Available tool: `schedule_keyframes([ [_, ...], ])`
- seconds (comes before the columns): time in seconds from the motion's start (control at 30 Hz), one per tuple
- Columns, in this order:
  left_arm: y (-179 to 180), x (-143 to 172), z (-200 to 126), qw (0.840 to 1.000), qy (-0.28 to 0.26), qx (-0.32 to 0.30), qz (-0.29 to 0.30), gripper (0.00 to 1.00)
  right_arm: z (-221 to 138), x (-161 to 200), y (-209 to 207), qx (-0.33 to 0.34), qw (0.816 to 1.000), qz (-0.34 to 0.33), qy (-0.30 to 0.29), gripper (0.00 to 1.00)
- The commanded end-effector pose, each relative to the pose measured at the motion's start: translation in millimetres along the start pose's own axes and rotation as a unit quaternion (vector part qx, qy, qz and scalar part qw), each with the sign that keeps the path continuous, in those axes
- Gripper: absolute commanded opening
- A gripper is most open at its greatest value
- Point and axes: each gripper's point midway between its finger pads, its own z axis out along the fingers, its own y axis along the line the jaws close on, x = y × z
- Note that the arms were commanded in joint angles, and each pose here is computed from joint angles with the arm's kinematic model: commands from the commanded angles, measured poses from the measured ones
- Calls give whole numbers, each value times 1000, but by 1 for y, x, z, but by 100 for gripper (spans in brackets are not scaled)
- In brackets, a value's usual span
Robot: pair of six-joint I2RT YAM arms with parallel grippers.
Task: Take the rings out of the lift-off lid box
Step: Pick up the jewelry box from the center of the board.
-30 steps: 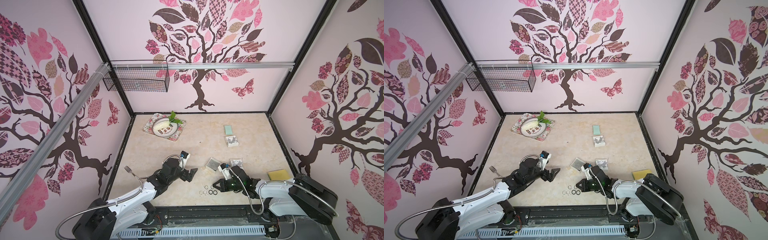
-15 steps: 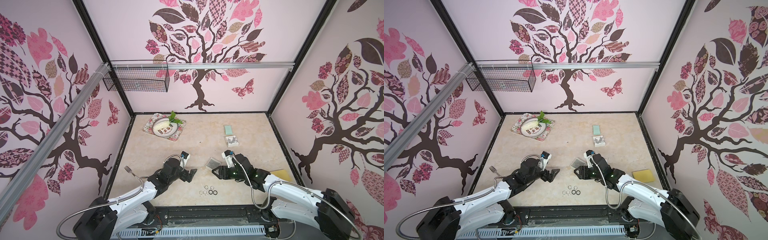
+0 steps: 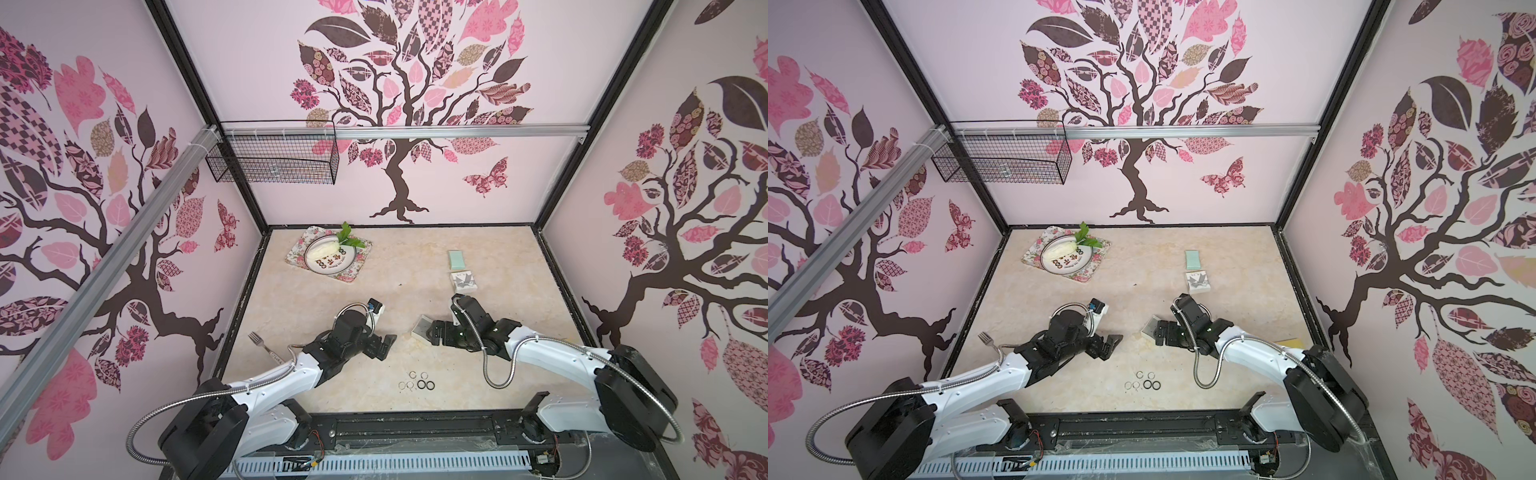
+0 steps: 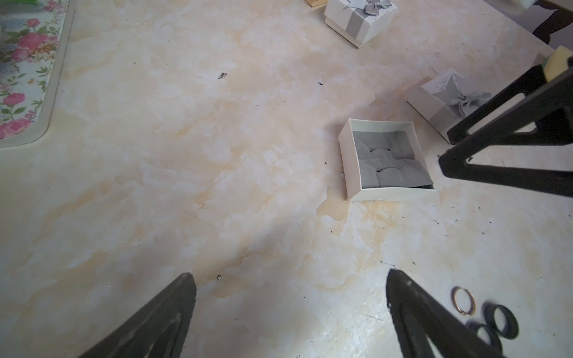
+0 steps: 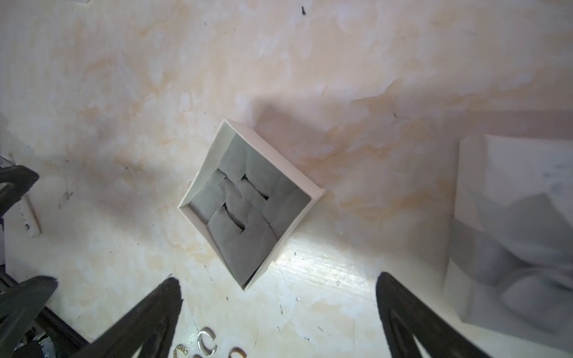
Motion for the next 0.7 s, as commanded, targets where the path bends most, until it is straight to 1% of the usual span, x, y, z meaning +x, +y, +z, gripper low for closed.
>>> schedule_keyframes([
  [0.0,-4,-25,-1,999,-34,11,-4,98,7,-18,4,9,999,40,-26,79],
  [0.13,-5,-24,1,999,-36,15,-6,98,17,-19,2,19,999,45,-21,42],
  [0.2,-5,-25,2,999,-37,16,-6,98,22,-18,1,23,999,45,-16,33],
  [0.23,-5,-24,3,999,-37,17,-6,98,25,-18,1,24,999,44,-14,29],
  [0.3,-5,-23,3,999,-34,17,-7,98,29,-18,0,31,999,44,-9,26],
  [0.4,-4,-22,4,999,-33,18,-8,98,35,-17,-1,37,998,42,-2,17],
  [0.47,-4,-21,4,999,-32,18,-8,98,38,-17,-1,41,998,37,4,14],
  [0.5,-4,-27,3,999,-45,20,-8,98,39,-17,-1,45,998,33,8,13],
  [0.67,-3,-28,4,999,-48,19,-8,98,45,-17,-4,60,998,20,17,1],
])
